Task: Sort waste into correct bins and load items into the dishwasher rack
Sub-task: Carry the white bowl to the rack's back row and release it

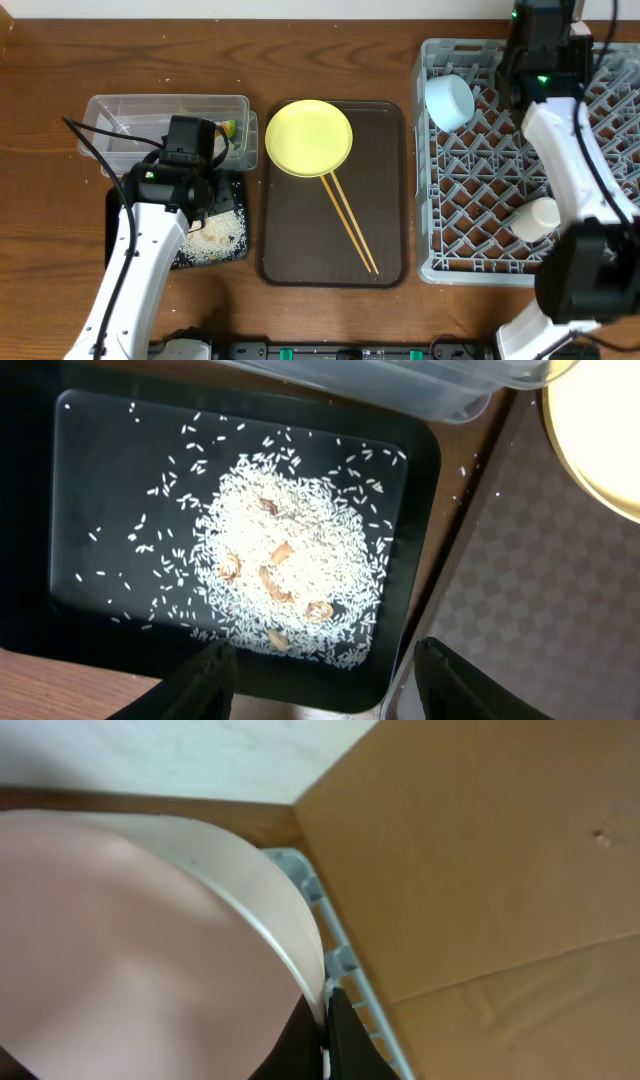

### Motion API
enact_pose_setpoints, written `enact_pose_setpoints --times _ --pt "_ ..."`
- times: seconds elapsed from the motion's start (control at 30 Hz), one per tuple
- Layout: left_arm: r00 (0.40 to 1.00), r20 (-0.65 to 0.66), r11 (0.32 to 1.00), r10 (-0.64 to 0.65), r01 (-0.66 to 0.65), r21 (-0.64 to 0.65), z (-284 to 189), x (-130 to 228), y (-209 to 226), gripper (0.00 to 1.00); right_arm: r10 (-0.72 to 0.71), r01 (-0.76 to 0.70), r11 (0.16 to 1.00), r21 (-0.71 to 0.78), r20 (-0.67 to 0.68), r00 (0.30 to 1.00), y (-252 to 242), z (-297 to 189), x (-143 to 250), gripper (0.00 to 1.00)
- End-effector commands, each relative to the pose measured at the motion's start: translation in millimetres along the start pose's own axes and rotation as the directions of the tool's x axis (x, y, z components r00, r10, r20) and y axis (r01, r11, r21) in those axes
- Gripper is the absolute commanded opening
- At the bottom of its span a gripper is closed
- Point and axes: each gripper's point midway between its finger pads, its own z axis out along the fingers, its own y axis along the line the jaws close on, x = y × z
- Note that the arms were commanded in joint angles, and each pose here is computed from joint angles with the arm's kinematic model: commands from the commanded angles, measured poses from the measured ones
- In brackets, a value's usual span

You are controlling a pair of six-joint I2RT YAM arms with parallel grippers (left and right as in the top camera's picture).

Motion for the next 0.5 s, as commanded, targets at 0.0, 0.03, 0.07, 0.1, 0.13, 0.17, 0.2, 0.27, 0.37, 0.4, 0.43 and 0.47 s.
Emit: enact_pose_setpoints --times 0.0,0.03,0.07,0.1,0.13,0.17,0.2,0.27,0.37,0.4,0.43,0.47 --pt "1.000 0.009 1.000 -0.021 0.021 -0.018 -1.6 -2.8 3.9 0.60 -0.116 0.120 0.989 0.090 -0.050 0.992 -0.5 14.7 9.9 0.01" --pt "1.000 0.009 1.000 -0.021 0.021 -0.018 -1.6 -2.8 3.9 0.60 -0.123 0.127 0.988 0.088 -0.055 0.991 4.8 17.6 12.0 0.01" --pt "1.000 0.009 1.000 -0.021 0.021 -0.018 -1.6 -2.8 3.8 0.60 -0.137 0.142 0.986 0.083 -0.064 0.988 11.9 21.6 16.1 0.01" --pt "1.000 0.009 1.000 -0.021 0.021 -0.018 -1.6 -2.7 3.9 0.60 -0.146 0.152 0.985 0.080 -0.070 0.987 16.4 24.0 18.8 0.01" --pt "1.000 0.009 1.000 -0.021 0.021 -0.018 -1.6 -2.8 3.8 0.60 -0.160 0.166 0.983 0.075 -0.078 0.984 22.6 27.2 22.5 0.01" --pt "1.000 0.009 1.000 -0.021 0.021 -0.018 -1.6 -2.7 3.8 0.60 -0.175 0.181 0.981 0.068 -0.085 0.981 29.7 29.8 26.2 0.01" --pt "1.000 0.009 1.000 -0.021 0.021 -0.016 -1.6 -2.6 3.5 0.60 -0.190 0.196 0.979 0.057 -0.089 0.978 37.3 31.4 29.2 0.01" --pt "1.000 0.003 1.000 -0.021 0.021 -0.004 -1.5 -1.8 1.4 0.65 -0.203 0.207 0.978 0.039 -0.090 0.975 51.1 32.1 33.4 0.01" --pt "1.000 0.002 1.000 -0.021 0.021 -0.002 -1.5 -1.5 1.0 0.65 -0.203 0.206 0.978 0.022 -0.089 0.975 66.9 28.4 37.3 0.01" --pt "1.000 0.002 1.000 -0.021 0.021 -0.002 -1.5 -1.5 1.0 0.65 -0.203 0.205 0.979 0.017 -0.087 0.975 71.9 27.1 38.3 0.01" --pt "1.000 0.001 1.000 -0.021 0.021 -0.001 -1.5 -1.4 1.0 0.65 -0.203 0.204 0.979 0.011 -0.084 0.976 76.7 25.0 38.5 0.01" --pt "1.000 0.002 1.000 -0.021 0.021 -0.002 -1.5 -1.5 1.0 0.65 -0.206 0.207 0.978 0.006 -0.080 0.975 80.8 23.3 38.6 0.01"
